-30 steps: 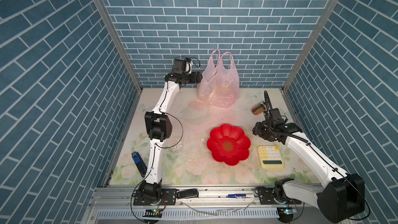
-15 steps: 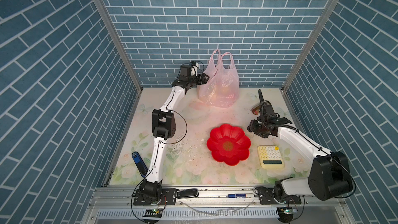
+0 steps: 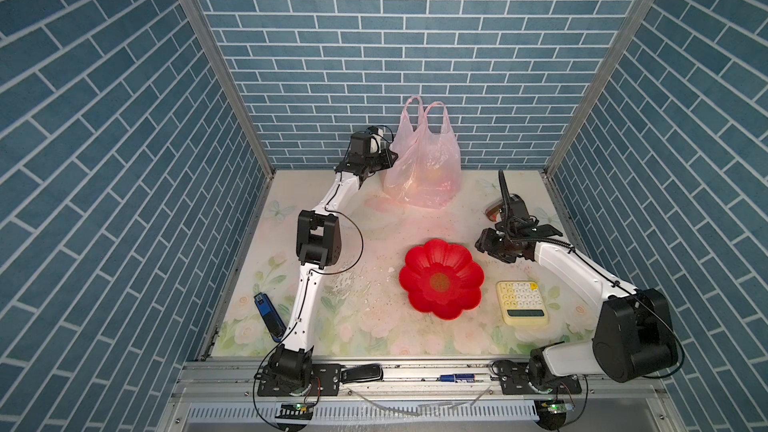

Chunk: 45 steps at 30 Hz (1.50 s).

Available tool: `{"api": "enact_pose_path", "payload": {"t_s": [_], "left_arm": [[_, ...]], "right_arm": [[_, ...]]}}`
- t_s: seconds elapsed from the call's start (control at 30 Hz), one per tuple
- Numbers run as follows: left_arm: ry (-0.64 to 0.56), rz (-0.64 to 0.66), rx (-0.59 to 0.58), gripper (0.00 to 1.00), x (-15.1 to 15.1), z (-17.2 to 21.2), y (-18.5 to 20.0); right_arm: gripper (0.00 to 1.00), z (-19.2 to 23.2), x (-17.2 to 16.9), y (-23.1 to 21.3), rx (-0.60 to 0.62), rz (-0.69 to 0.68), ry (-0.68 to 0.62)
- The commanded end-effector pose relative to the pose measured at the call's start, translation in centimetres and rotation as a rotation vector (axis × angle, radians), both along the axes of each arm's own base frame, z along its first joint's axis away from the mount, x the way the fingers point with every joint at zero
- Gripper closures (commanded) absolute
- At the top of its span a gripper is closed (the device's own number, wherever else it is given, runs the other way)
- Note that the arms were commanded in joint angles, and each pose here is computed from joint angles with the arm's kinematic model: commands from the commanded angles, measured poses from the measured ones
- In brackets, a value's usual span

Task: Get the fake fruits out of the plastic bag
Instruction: 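Grasp the pink bag handle with the left gripper and drag it toward the robot, then reach the right gripper over to the bag and grasp its other handle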

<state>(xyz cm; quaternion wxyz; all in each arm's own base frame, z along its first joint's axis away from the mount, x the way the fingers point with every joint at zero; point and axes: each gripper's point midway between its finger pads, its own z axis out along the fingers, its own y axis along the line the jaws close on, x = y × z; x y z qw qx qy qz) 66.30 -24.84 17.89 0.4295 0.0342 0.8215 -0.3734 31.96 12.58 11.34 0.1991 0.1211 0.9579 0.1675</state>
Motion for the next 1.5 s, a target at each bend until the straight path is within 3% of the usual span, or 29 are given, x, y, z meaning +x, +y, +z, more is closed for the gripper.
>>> {"api": "enact_pose_path", "payload": {"t_s": [0.0,0.17,0.37,0.67,0.83,1.03,1.17,1.4,1.47], "left_arm": [[-0.04,0.079,0.007,0.96,-0.6,3.5,1.5],[-0.034,0.277,0.08,1.0,-3.5,4.3,6.0],[0.004,0.498,0.132,1.0,-9.8,4.1,12.6],[0.091,0.778,0.276,1.0,-24.0,2.6,20.9],[0.157,0.901,0.232,1.0,-33.3,2.4,24.0],[0.187,0.945,0.165,1.0,-40.6,2.2,25.4],[0.201,0.912,0.112,0.87,-42.5,1.5,25.0],[0.211,0.863,0.15,0.56,-43.0,1.9,24.6],[0.211,0.859,0.154,0.52,-43.2,1.8,24.6]], "right_arm": [[0.43,2.5,1.3,0.6,0.011,0.038,-0.059],[0.46,3.8,1.8,1.1,0.021,0.064,-0.088],[0.52,5.7,2.5,2.9,0.008,0.146,-0.12],[0.52,8.0,2.5,7.3,0.013,0.289,-0.167],[0.53,8.8,2.0,10.1,0.026,0.364,-0.183],[0.53,11.0,1.3,14.0,0.006,0.451,-0.229],[0.52,12.7,0.5,17.5,-0.007,0.494,-0.281],[0.42,14.2,-2.4,25.4,-0.014,0.584,-0.366],[0.39,14.7,-3.1,27.4,-0.006,0.608,-0.399]]}}
